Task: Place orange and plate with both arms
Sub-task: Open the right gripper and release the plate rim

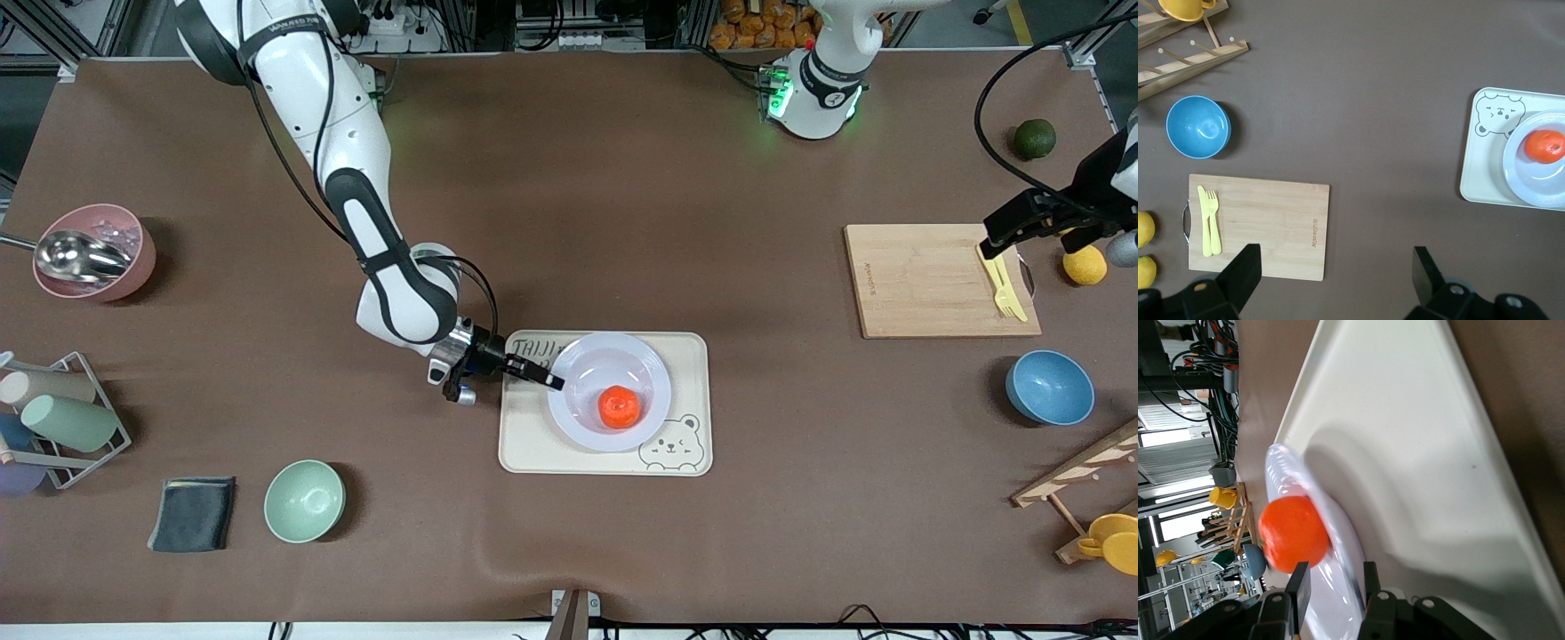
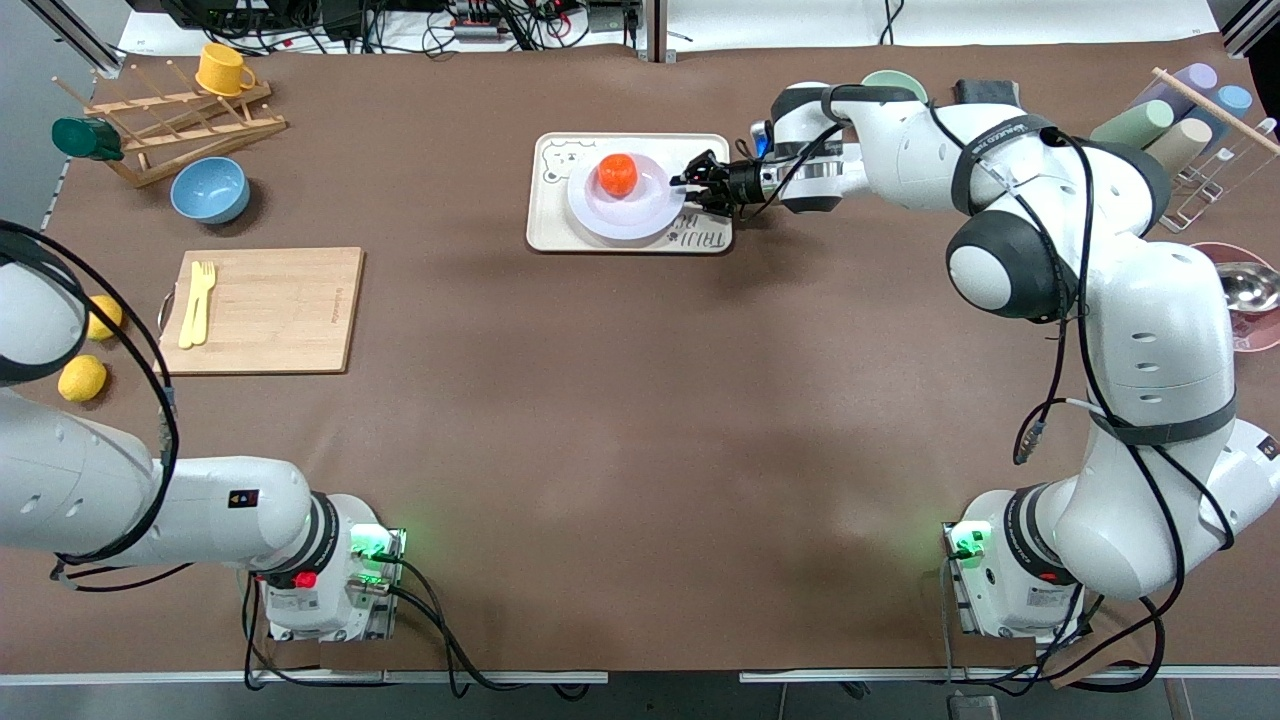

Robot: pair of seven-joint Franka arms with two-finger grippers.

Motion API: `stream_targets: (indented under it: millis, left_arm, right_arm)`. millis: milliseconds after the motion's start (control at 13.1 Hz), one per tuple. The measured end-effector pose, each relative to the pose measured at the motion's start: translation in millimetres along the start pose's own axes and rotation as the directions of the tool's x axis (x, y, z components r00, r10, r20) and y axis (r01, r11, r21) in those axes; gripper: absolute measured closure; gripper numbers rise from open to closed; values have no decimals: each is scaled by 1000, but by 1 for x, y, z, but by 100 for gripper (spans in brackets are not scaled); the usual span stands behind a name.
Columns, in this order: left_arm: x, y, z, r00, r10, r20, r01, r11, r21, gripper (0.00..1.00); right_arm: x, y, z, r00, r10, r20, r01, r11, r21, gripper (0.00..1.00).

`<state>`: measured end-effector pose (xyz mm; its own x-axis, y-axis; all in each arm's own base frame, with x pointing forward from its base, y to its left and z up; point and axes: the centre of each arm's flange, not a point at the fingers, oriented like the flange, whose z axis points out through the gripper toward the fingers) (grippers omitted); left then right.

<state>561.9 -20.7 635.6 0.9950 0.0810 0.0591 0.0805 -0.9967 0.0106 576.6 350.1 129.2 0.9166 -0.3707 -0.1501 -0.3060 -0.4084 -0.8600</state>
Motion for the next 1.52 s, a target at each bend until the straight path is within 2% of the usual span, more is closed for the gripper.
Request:
stream_targets:
  millis: [305,457,609,838,914,1066,1142,1219,1295,1523]
  left_arm:
    - [0,0,0,1000,0,0,0,1000,0,0]
    - [0,0,0,1000,0,0,0,1000,0,0]
    - [0,0,0,1000,0,0,0,1000,0,0]
    - [0,0,0,1000,0,0,0,1000,0,0]
    - [0,0,0,1000,0,0,0,1000,0,0]
    - [0,0,0,1000,0,0,0,1000,0,0]
    - [0,0,0,1000,0,0,0,1000,0,0]
    - [0,0,0,1000,1,0,-1,1000,0,0]
    - [0,0,0,1000,1,0,-1,1000,0,0]
    - [0,0,-2,1000,4,-4,-4,1000,0,0]
  right_arm:
    - [3,2,-2,1000,-7,18,8,999,-46,60]
    - [8,-2,-4,998,36,59,-27,990,-140,60]
    - [16,-18,-8,993,95,69,-77,971,-228,60]
    - [19,-43,-11,982,174,76,-148,953,-266,58]
    - [20,-48,-12,977,193,87,-164,949,-271,51]
    - [26,-53,-18,973,200,112,-161,944,-287,29]
    - [31,-56,-24,972,195,129,-150,943,-297,29]
    - [38,-58,-33,970,194,145,-140,938,-317,22]
    - [46,-61,-45,967,201,158,-135,928,-348,14]
    - [66,-87,-88,957,215,194,-103,880,-464,3]
